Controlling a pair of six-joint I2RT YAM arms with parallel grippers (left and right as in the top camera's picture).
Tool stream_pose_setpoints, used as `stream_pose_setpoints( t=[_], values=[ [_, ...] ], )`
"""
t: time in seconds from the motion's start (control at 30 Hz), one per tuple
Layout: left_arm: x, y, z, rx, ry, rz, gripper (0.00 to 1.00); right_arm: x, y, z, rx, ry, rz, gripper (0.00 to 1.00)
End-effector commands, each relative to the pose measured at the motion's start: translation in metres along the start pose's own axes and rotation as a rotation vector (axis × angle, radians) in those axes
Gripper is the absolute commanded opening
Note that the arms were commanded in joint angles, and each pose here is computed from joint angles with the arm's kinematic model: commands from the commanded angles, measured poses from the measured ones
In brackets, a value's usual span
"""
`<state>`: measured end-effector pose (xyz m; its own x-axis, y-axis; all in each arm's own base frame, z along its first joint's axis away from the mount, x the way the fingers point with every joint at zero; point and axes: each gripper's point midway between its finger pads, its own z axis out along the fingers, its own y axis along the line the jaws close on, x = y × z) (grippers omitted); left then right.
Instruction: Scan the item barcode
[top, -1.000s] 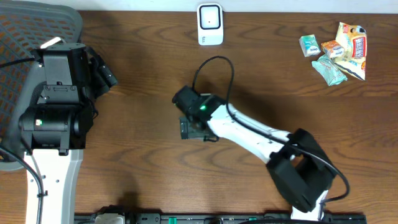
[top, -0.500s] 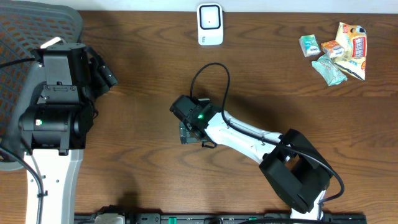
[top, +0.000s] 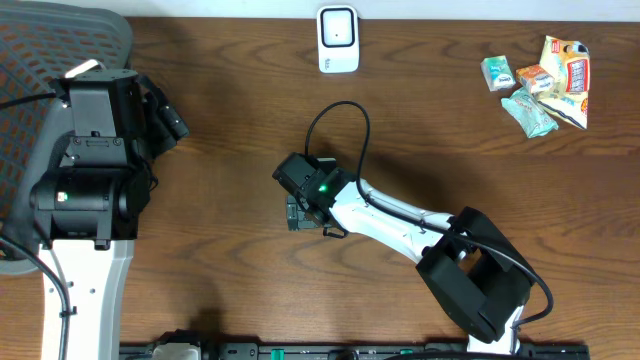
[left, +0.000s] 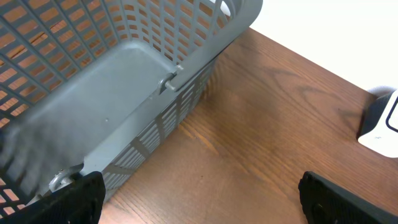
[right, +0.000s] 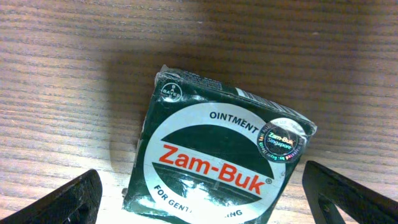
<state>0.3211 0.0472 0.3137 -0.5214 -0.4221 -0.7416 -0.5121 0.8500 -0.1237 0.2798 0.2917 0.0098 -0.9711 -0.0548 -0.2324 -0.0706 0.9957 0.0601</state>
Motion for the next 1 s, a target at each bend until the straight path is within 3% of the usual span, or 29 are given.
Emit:
stream_pose_setpoints(
  t=[0.0,0.97],
  values=[
    [-0.0057,0.0023,-0.005,-0.004,-0.02,-0.013,0.98,0.0038,-0.0027,0.0023,0.015,0.009,0.004,0.97],
    [-0.0058,0.0023,-0.005,-0.003,-0.021,-0.014,0.98,0.0013,-0.0004,0.0024,0.001,0.004,0.054,0.98]
  ],
)
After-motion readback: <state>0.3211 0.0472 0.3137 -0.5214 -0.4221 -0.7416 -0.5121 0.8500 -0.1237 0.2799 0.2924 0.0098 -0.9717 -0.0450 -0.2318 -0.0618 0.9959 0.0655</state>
